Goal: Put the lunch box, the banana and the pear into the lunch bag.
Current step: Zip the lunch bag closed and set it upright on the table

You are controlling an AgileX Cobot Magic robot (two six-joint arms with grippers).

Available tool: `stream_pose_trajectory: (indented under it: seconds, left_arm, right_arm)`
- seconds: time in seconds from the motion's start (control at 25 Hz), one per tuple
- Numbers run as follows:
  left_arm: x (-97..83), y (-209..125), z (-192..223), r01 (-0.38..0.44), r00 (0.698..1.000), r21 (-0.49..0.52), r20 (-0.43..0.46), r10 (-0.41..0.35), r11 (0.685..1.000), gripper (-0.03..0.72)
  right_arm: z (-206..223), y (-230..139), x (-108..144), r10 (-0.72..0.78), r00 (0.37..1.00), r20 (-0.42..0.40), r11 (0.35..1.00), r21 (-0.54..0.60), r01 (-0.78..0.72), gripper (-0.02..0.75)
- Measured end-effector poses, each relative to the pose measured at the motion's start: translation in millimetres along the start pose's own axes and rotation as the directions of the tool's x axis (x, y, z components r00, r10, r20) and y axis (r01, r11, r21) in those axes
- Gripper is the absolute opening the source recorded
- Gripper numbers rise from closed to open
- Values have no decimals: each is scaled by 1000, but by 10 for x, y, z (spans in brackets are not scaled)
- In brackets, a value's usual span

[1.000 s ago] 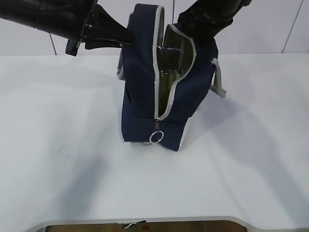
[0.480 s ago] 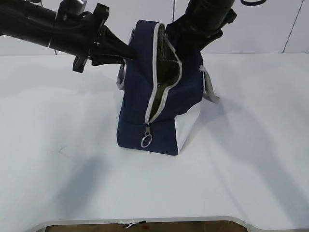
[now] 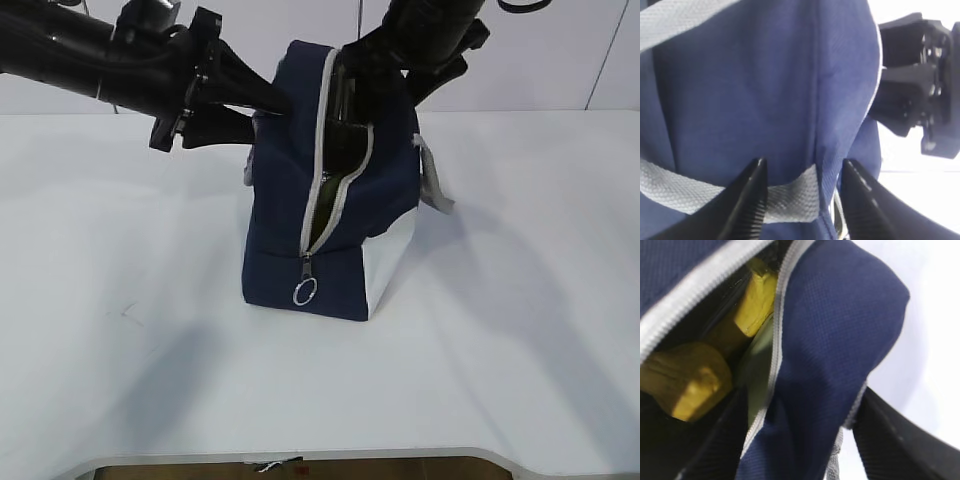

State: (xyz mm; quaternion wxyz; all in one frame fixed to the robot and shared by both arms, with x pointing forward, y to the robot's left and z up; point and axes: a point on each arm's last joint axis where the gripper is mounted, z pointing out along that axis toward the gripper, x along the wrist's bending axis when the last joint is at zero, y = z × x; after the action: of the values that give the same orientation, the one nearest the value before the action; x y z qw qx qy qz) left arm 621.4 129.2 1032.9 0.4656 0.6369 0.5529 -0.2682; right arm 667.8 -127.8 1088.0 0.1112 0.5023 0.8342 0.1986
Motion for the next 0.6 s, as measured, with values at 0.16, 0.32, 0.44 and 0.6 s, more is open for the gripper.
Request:
stream_pose_trajectory:
  seconds: [0.16,0.32,0.44,0.6]
  left_arm:
    - [-22,29,-65,-9,1000,12,23,9,1000,375]
    - [-135,131,-193,-57,997,13,58,56,998,375]
    - [-206,187,-272,-112,993,28,47,110,993,375]
    - [-243,244,-369,-157,986,68,-47,160,985,375]
  right_arm:
    - [-109,14,6,-1,1000,3,1000,-30,2,526]
    - [-264,21,16,-3,1000,6,998,-63,3,526]
    - [-404,24,27,-4,1000,8,996,-92,5,526]
    - [-566,25,40,-6,1000,9,992,-126,7,526]
